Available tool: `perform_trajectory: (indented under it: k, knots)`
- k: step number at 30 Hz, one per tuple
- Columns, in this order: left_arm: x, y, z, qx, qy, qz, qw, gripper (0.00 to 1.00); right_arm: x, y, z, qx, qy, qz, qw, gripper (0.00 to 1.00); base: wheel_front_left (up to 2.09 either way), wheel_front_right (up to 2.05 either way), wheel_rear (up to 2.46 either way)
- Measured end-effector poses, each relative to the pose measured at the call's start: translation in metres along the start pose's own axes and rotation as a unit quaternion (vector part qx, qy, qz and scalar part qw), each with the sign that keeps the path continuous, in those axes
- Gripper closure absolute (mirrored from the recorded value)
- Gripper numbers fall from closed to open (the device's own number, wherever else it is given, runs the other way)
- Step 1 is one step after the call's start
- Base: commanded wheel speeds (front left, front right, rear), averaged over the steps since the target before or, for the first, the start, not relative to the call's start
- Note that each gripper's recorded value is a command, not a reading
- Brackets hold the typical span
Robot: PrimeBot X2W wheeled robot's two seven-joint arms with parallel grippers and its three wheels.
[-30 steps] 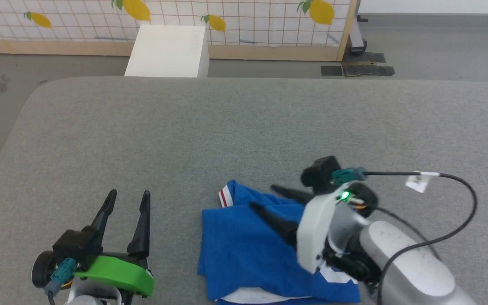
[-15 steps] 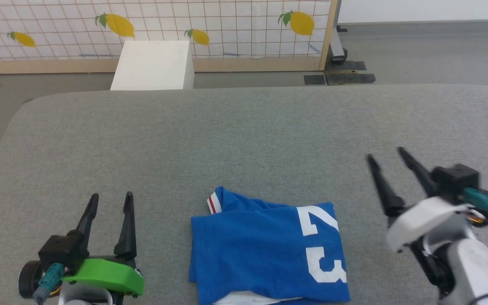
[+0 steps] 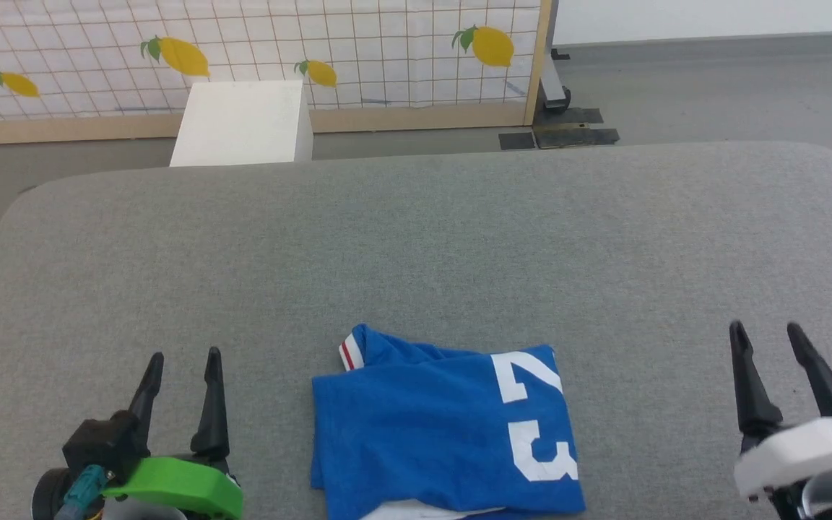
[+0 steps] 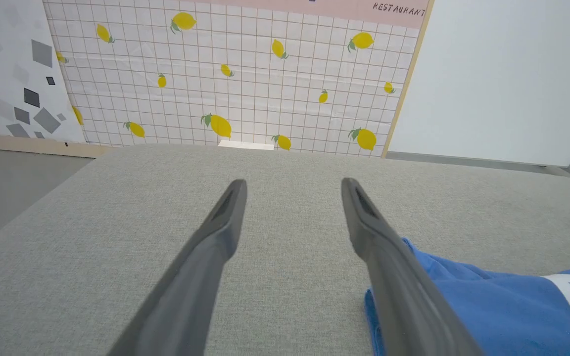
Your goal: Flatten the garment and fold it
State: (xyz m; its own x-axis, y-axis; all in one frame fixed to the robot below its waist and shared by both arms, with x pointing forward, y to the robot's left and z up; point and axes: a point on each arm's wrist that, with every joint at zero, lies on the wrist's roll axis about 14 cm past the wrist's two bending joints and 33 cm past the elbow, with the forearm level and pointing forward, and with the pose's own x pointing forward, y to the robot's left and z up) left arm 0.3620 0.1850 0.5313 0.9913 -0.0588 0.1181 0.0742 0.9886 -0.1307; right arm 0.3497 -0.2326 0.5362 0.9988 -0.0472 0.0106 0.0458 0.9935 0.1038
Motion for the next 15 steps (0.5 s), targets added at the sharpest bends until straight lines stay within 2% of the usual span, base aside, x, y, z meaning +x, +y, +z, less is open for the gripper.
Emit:
perform_trajectory:
  k: [7, 15]
  knots:
    - [-0.003, -0.002, -0.008, -0.007, 0.011, -0.003, 1.000, 0.00, -0.017, -0.005, -0.021, 0.006, 0.039, -0.013, 0.999, 0.00, 0.00, 0.00, 0.00]
    - [-0.002, 0.000, -0.017, -0.007, 0.020, -0.002, 1.000, 0.00, -0.012, -0.007, -0.040, 0.031, 0.099, -0.010, 0.995, 0.00, 0.00, 0.00, 0.00]
